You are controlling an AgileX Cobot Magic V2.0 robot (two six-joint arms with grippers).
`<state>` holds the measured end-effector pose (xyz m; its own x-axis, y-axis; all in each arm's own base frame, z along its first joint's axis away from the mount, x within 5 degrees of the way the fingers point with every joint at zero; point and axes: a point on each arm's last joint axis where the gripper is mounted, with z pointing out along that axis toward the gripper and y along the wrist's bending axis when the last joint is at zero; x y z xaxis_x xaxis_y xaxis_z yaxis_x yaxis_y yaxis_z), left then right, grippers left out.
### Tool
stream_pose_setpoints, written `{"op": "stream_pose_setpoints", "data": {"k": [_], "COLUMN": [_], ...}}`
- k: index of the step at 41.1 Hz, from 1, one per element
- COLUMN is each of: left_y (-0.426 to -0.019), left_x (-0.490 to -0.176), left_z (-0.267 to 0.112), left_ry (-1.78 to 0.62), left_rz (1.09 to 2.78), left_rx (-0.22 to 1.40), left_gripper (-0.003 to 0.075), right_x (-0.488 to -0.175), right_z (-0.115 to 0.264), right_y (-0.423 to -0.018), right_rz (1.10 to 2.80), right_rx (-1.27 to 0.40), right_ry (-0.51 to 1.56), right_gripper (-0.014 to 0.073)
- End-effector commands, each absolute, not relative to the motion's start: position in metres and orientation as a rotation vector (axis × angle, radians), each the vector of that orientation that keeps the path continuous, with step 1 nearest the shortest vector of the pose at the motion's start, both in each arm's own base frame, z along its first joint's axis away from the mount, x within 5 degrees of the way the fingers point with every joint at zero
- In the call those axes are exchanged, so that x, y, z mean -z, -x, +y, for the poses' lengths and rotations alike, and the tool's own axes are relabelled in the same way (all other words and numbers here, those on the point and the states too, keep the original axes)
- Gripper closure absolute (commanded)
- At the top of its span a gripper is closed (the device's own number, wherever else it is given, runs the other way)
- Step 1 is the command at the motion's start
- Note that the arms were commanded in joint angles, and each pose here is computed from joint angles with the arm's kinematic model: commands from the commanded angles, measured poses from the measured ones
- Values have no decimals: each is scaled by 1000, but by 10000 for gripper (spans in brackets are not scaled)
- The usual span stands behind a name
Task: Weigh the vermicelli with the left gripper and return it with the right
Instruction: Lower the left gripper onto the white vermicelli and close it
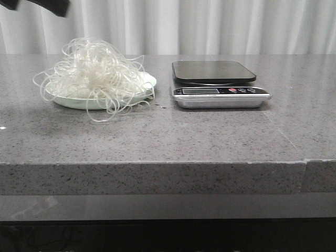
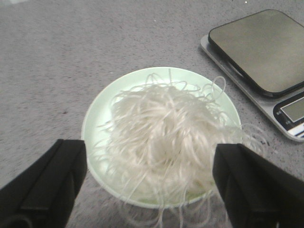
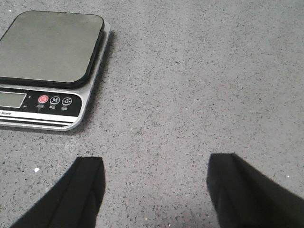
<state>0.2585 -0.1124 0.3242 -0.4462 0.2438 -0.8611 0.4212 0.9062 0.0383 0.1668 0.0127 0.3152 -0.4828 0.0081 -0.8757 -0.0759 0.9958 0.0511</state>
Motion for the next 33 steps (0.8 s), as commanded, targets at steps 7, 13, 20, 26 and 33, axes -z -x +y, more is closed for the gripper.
{"op": "stream_pose_setpoints", "data": {"k": [7,13,20,26,33], "left_y": [-302,-323,-335,-338,-338], "left_x": [-328,-313,-299,-291,-290], "left_z": [-138,-147,-152,-154,-154], "left_ry": [-445,-453,-457,-461,-462], "left_rz": [1979,2017,2037,2059,2061], "left_rx": [271,265,260,257,256], "left_gripper": [122,122,122,180,386], "right_x": [-330,-330,-330,-330,-330], "right_z": [12,12,12,12,12], "right_y": [-170,-170,-170,-170,-170], "right_rz": [1975,1975,1975,1975,1975], "right_rx": [-86,-86,-86,-86,-86], "right_ry": [52,52,52,52,52], "right_gripper": [38,38,38,38,38]}}
